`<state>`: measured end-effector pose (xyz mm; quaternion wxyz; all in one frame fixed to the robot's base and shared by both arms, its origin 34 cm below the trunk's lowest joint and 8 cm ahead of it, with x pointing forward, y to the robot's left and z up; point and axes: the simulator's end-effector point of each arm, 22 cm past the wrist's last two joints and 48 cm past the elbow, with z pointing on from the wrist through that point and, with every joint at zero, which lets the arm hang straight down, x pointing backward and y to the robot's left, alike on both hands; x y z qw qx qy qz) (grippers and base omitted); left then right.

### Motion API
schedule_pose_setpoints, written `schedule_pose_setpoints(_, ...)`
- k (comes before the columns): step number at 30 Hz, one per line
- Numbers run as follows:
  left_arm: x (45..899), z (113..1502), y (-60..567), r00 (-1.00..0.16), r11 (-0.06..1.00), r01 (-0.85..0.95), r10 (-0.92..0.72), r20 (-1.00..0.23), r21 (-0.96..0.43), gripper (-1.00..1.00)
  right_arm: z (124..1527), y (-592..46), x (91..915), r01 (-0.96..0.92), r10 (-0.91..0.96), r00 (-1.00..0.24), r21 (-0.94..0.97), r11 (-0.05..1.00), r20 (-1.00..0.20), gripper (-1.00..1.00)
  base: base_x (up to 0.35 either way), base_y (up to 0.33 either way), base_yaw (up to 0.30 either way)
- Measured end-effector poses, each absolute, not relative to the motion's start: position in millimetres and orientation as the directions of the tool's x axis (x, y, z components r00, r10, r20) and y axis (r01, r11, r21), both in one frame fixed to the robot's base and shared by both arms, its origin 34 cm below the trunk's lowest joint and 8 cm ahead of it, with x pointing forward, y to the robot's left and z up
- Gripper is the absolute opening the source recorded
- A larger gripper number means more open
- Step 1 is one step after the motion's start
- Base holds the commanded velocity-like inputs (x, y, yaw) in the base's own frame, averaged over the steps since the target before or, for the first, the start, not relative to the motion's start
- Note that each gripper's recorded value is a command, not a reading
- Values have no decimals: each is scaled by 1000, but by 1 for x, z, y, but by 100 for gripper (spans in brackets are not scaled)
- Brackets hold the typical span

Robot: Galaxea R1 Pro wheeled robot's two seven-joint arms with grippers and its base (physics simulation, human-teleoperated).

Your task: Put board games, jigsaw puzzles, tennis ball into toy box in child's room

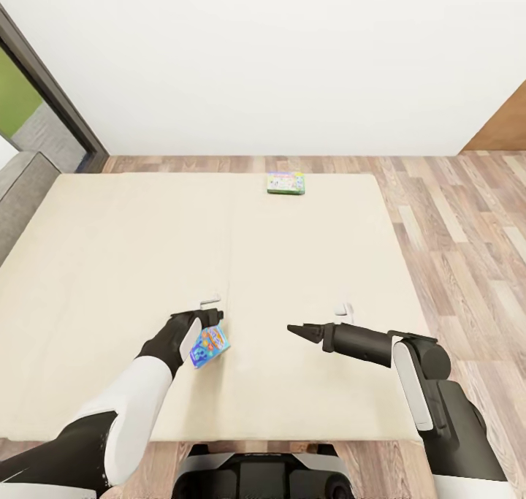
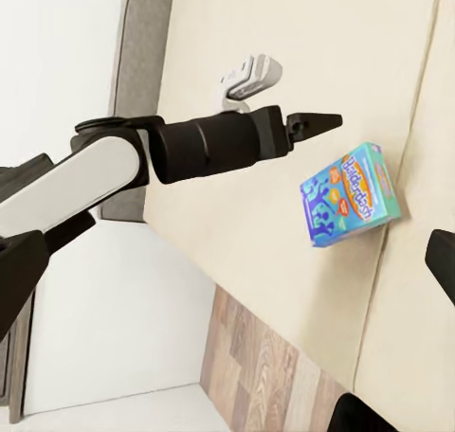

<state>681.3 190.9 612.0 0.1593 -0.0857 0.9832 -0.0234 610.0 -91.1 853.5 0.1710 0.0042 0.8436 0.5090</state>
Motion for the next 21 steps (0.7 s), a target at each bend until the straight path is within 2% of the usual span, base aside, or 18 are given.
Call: schedule_pose_setpoints(21,677,597,187,-942,986,-152,-165,-293,-68,100,837,-92,607,-151,185,-945,862,484,-270,100,0,0,0)
